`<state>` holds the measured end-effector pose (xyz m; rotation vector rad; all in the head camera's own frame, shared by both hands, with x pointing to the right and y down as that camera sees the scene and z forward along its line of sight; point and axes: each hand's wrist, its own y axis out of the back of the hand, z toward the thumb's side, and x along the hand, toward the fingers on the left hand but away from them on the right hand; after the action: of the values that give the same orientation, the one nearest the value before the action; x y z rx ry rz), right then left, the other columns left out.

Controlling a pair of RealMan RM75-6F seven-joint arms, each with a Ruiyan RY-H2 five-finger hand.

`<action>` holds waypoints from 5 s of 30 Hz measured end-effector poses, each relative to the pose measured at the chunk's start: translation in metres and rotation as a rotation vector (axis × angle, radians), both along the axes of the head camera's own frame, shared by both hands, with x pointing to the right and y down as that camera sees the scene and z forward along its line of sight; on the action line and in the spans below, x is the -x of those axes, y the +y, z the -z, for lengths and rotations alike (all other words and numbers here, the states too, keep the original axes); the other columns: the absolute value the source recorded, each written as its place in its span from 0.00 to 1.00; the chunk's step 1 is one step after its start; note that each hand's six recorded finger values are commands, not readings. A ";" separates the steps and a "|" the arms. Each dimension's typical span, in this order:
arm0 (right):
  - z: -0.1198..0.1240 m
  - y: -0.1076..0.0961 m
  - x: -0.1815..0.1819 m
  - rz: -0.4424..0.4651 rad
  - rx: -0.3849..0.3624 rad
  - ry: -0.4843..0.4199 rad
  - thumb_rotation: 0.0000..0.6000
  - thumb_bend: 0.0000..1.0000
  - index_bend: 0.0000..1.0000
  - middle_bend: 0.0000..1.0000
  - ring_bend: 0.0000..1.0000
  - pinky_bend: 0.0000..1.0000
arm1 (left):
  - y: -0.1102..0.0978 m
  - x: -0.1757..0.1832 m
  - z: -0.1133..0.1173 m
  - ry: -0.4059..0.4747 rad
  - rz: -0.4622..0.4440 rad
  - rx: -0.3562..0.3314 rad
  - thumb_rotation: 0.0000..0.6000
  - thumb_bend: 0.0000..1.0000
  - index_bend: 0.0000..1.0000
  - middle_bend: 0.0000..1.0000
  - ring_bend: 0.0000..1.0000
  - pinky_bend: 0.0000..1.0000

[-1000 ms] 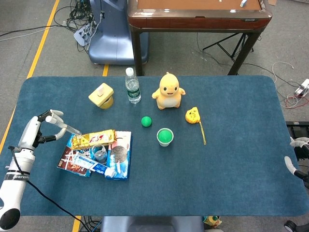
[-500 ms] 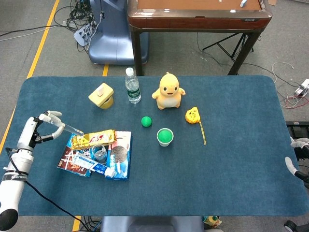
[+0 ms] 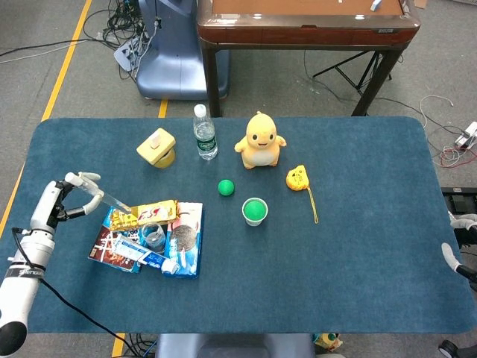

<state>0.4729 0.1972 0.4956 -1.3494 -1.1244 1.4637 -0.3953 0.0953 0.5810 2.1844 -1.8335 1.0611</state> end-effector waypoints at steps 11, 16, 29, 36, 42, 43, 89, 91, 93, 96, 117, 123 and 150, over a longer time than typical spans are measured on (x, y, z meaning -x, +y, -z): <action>0.002 0.000 0.001 0.001 -0.005 0.003 1.00 0.38 0.41 0.35 0.22 0.25 | 0.001 -0.004 -0.002 0.146 -0.014 0.022 1.00 0.26 0.62 0.32 0.30 0.14; 0.004 0.001 0.000 0.000 -0.006 0.010 1.00 0.38 0.41 0.35 0.22 0.25 | -0.001 0.003 -0.003 -0.071 -0.133 -0.030 1.00 0.26 0.62 0.32 0.30 0.13; 0.004 0.000 0.001 0.006 -0.007 0.023 1.00 0.38 0.41 0.35 0.22 0.25 | -0.002 0.004 0.002 -0.091 -0.106 -0.073 1.00 0.26 0.61 0.32 0.30 0.13; 0.003 0.001 0.002 0.006 -0.004 0.024 1.00 0.38 0.41 0.35 0.22 0.25 | 0.000 0.001 0.001 0.085 -0.035 -0.041 1.00 0.26 0.61 0.32 0.29 0.13; 0.004 0.001 0.001 0.004 -0.005 0.028 1.00 0.38 0.41 0.35 0.22 0.25 | 0.001 0.003 -0.002 -0.091 -0.151 -0.049 1.00 0.26 0.62 0.32 0.29 0.13; 0.004 0.001 0.001 0.003 -0.005 0.029 1.00 0.38 0.41 0.35 0.22 0.25 | 0.001 0.004 -0.003 -0.129 -0.173 -0.052 1.00 0.26 0.62 0.32 0.29 0.13; 0.000 0.000 0.002 0.002 0.012 0.023 1.00 0.38 0.41 0.35 0.22 0.25 | 0.019 -0.026 -0.031 0.014 -0.256 0.003 1.00 0.26 0.62 0.32 0.27 0.13; 0.000 0.000 0.002 0.004 0.012 0.022 1.00 0.38 0.41 0.35 0.22 0.25 | 0.021 -0.025 -0.032 0.011 -0.254 0.006 1.00 0.26 0.62 0.32 0.27 0.13; 0.000 0.000 0.003 0.005 0.012 0.022 1.00 0.38 0.41 0.35 0.22 0.25 | 0.024 -0.024 -0.032 0.009 -0.259 0.010 1.00 0.26 0.62 0.32 0.27 0.13; -0.001 0.000 0.004 0.006 0.014 0.022 1.00 0.38 0.41 0.35 0.22 0.25 | 0.029 -0.024 -0.033 0.008 -0.270 0.020 1.00 0.26 0.62 0.32 0.27 0.13; -0.002 -0.001 0.006 0.008 0.019 0.017 1.00 0.38 0.41 0.35 0.22 0.25 | 0.051 -0.034 -0.048 -0.047 -0.339 0.010 1.00 0.26 0.57 0.31 0.26 0.11; -0.004 -0.002 0.005 0.007 0.020 0.016 1.00 0.38 0.41 0.35 0.22 0.25 | 0.055 -0.037 -0.053 -0.113 -0.377 -0.012 1.00 0.26 0.53 0.29 0.23 0.09; -0.005 -0.005 0.003 0.006 0.023 0.021 1.00 0.38 0.41 0.35 0.22 0.25 | 0.053 -0.024 -0.049 -0.291 -0.459 -0.029 1.00 0.26 0.22 0.13 0.11 0.05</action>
<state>0.4704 0.1923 0.5004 -1.3491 -1.0921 1.4876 -0.3718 0.1487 0.6305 2.6658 -1.4709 1.5107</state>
